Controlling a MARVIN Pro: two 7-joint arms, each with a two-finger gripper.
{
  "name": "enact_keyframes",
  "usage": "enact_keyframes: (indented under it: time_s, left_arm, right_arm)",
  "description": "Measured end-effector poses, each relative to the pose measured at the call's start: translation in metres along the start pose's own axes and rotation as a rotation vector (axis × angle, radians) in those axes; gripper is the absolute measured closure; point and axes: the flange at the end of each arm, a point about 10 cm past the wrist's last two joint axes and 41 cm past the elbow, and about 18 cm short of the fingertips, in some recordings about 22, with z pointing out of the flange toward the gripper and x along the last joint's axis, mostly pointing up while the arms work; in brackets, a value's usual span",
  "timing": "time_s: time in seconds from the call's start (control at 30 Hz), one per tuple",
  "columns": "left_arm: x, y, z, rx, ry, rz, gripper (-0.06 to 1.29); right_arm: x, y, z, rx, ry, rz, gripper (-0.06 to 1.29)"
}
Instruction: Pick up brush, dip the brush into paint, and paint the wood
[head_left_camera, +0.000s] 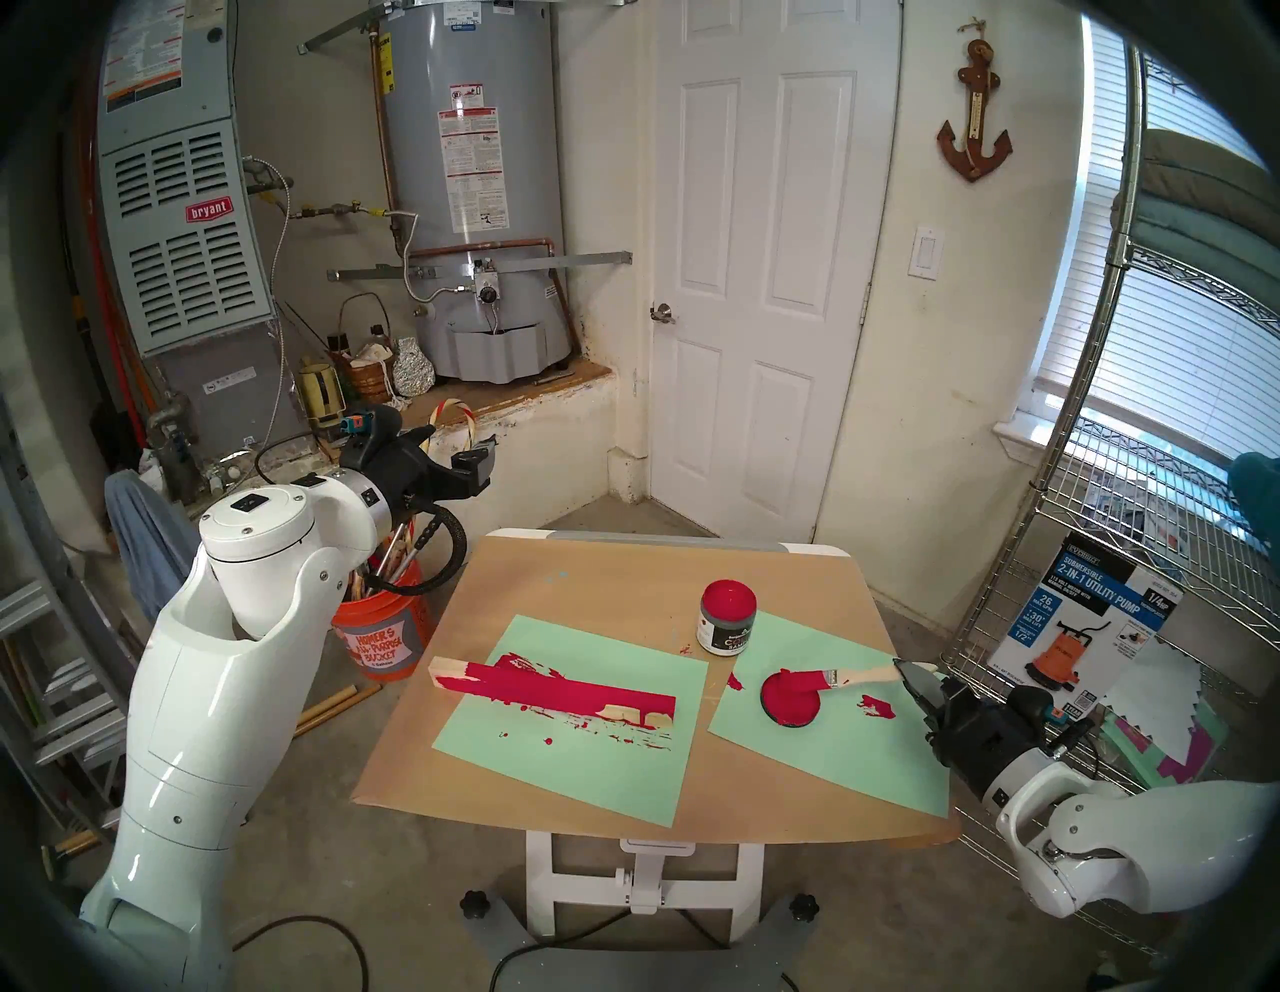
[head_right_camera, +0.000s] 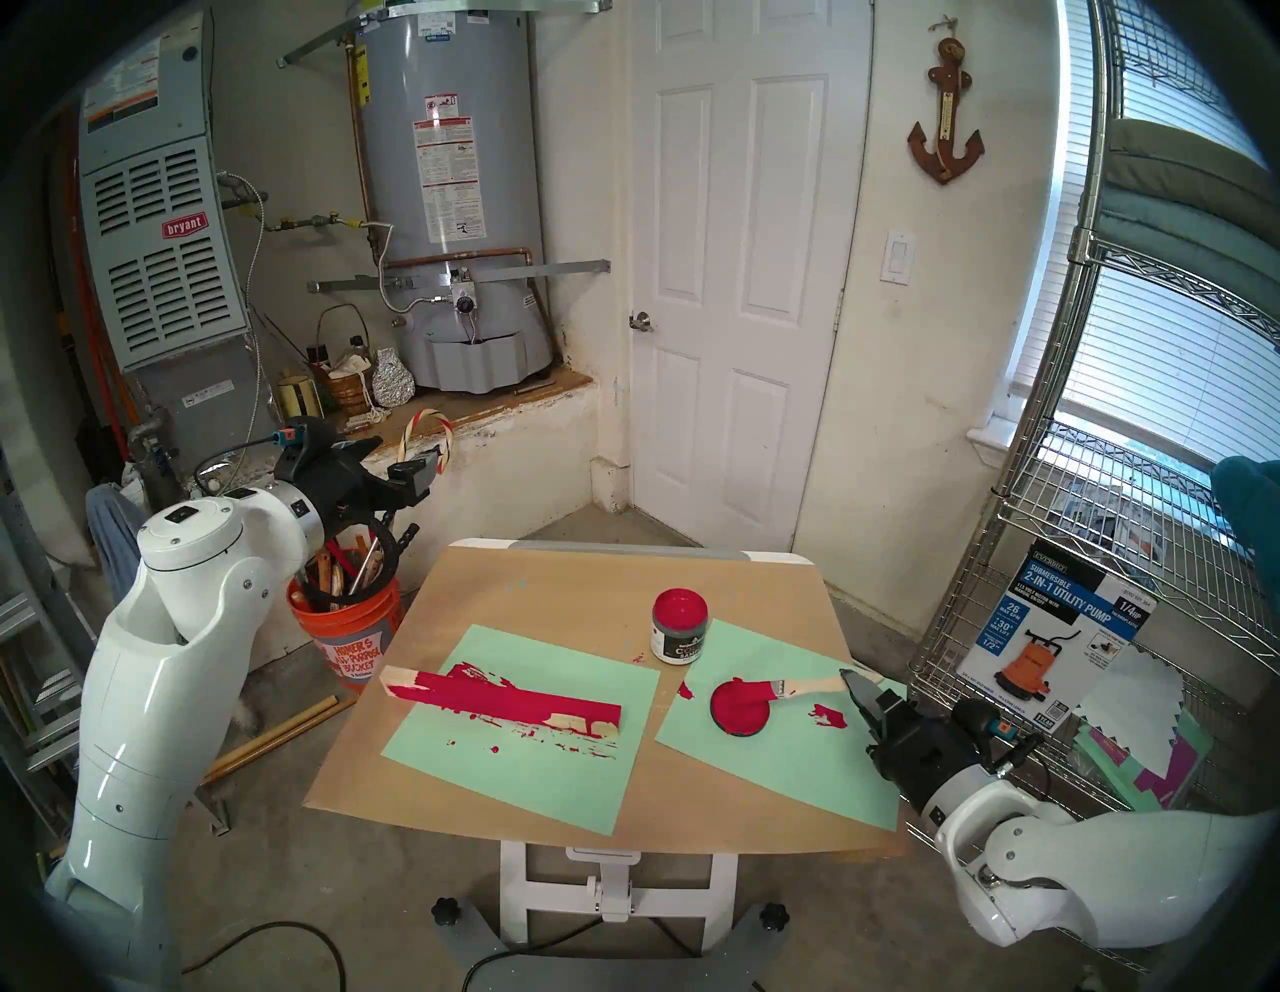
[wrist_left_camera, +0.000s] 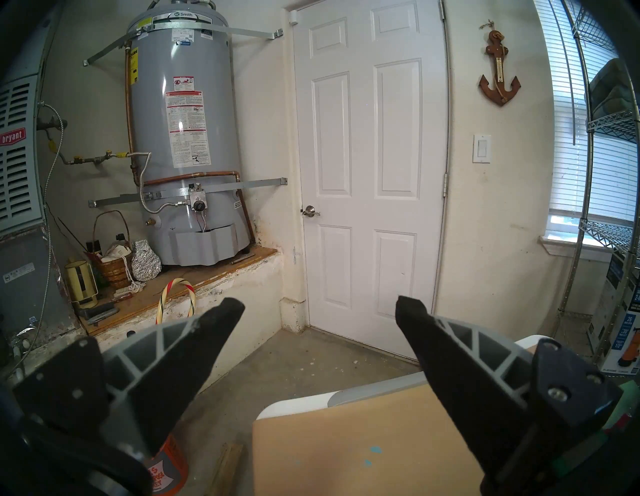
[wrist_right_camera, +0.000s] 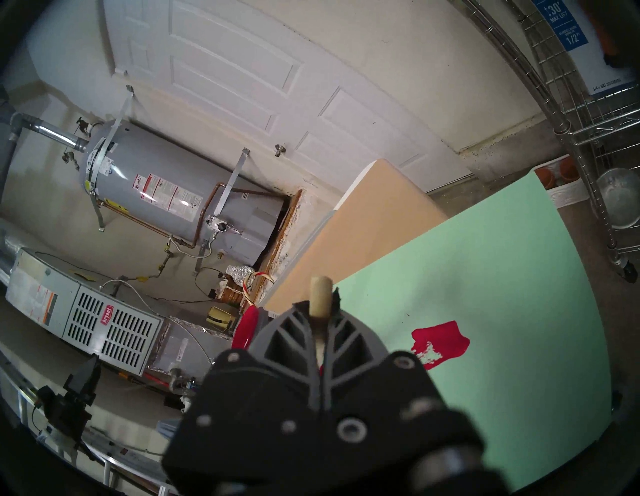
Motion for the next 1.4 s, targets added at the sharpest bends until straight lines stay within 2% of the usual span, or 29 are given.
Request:
enact_keyframes:
  time_s: [0.53, 0.87, 1.13, 1.4]
  left_arm:
    - [0.000, 0.000, 0.000, 0.000, 0.000, 0.000, -0.02]
    - [0.000, 0.000, 0.000, 0.000, 0.000, 0.000, -0.02]
    - [0.000, 0.000, 0.000, 0.000, 0.000, 0.000, -0.02]
    - [0.000, 0.000, 0.000, 0.000, 0.000, 0.000, -0.02]
  right_arm:
    - [-0.002, 0.000, -0.001, -0.030, -0.019, -0.065, 1.25]
    - [-0.011, -0.002, 0.000, -0.028, -0.046, -0.087, 1.25]
    - [-0.016, -0.003, 0.001, -0.040, -0.033, -0.140, 1.25]
    - [-0.020, -0.004, 0.003, -0.053, -0.024, -0.162, 1.25]
